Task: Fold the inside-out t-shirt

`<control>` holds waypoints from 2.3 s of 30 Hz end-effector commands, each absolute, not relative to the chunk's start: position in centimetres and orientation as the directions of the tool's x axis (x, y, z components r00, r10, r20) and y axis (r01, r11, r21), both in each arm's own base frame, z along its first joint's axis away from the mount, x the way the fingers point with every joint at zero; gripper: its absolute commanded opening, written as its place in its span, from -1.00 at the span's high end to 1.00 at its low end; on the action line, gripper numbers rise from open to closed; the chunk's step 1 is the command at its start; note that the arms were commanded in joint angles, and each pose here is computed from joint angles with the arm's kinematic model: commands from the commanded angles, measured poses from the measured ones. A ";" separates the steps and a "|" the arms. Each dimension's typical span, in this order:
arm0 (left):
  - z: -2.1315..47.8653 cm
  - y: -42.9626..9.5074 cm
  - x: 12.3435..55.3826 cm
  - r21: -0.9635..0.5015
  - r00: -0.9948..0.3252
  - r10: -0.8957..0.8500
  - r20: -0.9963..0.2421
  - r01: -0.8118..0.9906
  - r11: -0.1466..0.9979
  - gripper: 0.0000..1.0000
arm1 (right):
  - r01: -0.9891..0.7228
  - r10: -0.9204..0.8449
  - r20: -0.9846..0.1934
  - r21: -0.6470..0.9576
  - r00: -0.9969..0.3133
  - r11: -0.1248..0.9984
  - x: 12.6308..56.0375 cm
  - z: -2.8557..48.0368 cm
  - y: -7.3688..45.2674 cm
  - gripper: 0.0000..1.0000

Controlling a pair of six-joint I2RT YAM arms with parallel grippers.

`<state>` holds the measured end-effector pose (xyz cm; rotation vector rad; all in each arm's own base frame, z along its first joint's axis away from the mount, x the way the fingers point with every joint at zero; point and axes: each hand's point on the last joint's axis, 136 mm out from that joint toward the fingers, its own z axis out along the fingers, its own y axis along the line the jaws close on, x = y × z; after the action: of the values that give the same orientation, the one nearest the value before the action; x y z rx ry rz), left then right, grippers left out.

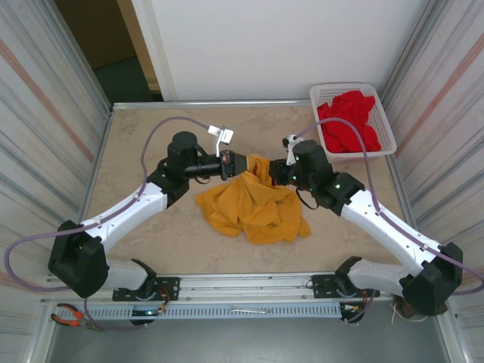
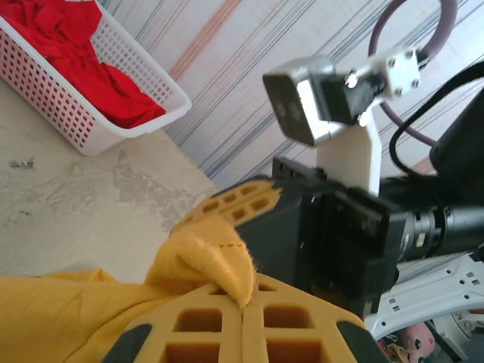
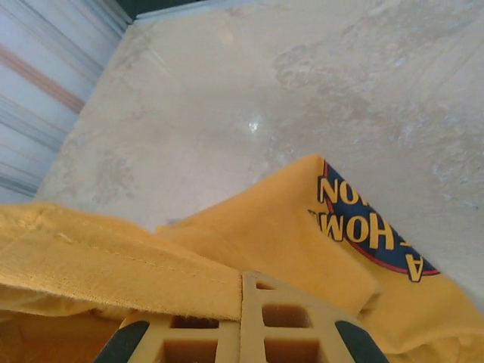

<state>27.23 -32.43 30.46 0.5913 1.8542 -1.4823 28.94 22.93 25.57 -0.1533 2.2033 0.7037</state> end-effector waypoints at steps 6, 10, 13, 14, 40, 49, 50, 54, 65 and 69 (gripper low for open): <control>26.5 -28.8 29.5 -0.641 -0.671 -0.125 -0.731 0.613 0.461 -0.28 | -0.432 0.160 -0.724 0.557 -0.671 0.709 26.2 29.3 24.0 1.00; 26.1 -27.3 28.5 -0.632 -0.656 -0.175 -0.734 0.565 0.531 -0.35 | -0.418 0.199 -0.690 0.614 -0.696 0.670 25.5 28.6 24.4 1.00; 25.6 -26.7 26.8 -0.581 -0.618 -0.185 -0.765 0.537 0.612 -0.35 | -0.411 0.211 -0.669 0.642 -0.712 0.648 25.2 28.2 24.9 1.00; 25.4 -26.4 26.2 -0.555 -0.595 -0.189 -0.781 0.522 0.647 -0.34 | -0.407 0.211 -0.664 0.645 -0.717 0.646 25.1 28.0 25.1 1.00; 22.2 -31.2 22.7 -0.302 -0.455 -0.046 -0.889 0.510 0.805 0.01 | -0.399 0.209 -0.669 0.633 -0.714 0.663 25.4 27.6 26.2 1.00; 21.8 -32.8 23.7 -0.291 -0.456 -0.030 -0.889 0.514 0.807 0.23 | -0.403 0.212 -0.672 0.633 -0.709 0.661 25.4 27.7 26.1 1.00; 21.6 -32.8 23.9 -0.286 -0.460 -0.026 -0.888 0.507 0.813 0.43 | -0.402 0.212 -0.673 0.633 -0.709 0.662 25.4 27.7 26.1 1.00; 23.8 -31.6 25.3 -0.284 -0.444 -0.047 -0.895 0.485 0.827 1.00 | -0.379 0.228 -0.679 0.621 -0.698 0.686 26.0 27.9 25.0 1.00; 36.4 -29.7 25.3 -0.400 -0.422 -0.125 -0.898 0.665 0.630 0.91 | -0.310 0.337 -0.677 0.647 -0.654 0.697 29.8 31.8 20.7 1.00; 33.2 -31.5 25.1 -0.367 -0.441 -0.055 -0.896 0.665 0.651 0.16 | -0.329 0.324 -0.674 0.652 -0.664 0.682 29.5 32.3 21.4 1.00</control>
<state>25.91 -29.63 38.06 0.3593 1.7350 -0.9331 29.99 20.64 31.55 0.0320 2.0615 0.9672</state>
